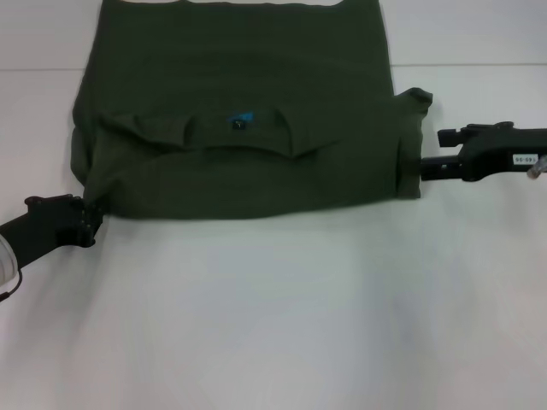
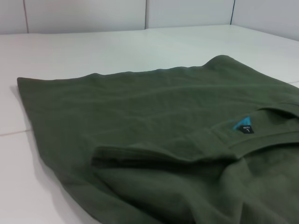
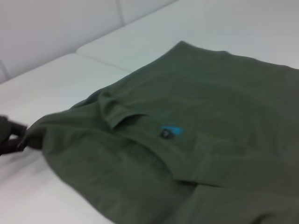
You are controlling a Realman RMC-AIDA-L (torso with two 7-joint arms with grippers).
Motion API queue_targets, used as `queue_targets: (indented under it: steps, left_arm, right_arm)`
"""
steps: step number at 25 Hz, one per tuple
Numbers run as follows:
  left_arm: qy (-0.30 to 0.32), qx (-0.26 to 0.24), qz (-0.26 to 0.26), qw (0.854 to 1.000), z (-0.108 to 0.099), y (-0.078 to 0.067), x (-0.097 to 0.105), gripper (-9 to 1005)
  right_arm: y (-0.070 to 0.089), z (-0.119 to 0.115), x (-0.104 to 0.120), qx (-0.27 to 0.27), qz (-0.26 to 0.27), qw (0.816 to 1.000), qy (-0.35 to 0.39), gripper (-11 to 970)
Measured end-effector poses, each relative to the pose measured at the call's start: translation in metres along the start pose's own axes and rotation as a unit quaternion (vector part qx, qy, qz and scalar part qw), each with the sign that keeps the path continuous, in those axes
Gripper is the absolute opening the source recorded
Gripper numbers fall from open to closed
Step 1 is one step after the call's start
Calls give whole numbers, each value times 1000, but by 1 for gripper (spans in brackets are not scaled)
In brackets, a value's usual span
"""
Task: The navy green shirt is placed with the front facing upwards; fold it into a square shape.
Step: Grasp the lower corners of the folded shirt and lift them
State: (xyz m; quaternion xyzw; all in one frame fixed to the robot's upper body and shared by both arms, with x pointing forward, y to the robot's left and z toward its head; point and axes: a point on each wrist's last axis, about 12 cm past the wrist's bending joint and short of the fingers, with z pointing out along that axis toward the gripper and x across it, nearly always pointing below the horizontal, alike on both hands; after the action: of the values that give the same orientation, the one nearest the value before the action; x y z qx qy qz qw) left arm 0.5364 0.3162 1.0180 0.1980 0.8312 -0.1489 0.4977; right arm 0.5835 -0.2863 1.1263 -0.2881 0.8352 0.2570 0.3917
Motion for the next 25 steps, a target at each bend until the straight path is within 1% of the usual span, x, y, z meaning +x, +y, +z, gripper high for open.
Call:
queue_targets:
  steps: [4, 5, 7, 10, 15, 18, 21, 25]
  left_arm:
    - [1, 5, 4, 1000, 1, -1, -1, 129]
    - [1, 7, 4, 1000, 1, -2, -1, 118]
    - [1, 11, 6, 1000, 1, -4, 0, 107]
    - [2, 18, 10, 1000, 1, -6, 0, 106]
    - [1, 27, 11, 1000, 0, -8, 2, 105]
    - [3, 31, 13, 999, -1, -10, 3, 105]
    - [4, 33, 14, 999, -1, -10, 3, 104]
    - [4, 32, 15, 999, -1, -9, 2, 104]
  right_arm:
    - [-7, -3, -10, 14, 62, 998, 24, 916]
    - [-9, -1, -13, 24, 79, 996, 41, 916]
    - [-11, 4, -17, 36, 96, 992, 72, 914]
    - [-11, 18, -22, 46, 100, 987, 117, 908]
    - [-9, 42, -27, 53, 106, 982, 144, 897]
    - [-8, 55, -29, 69, 103, 979, 163, 891]
    - [-7, 62, -30, 90, 99, 975, 180, 885]
    - [-8, 62, -31, 111, 100, 970, 194, 877]
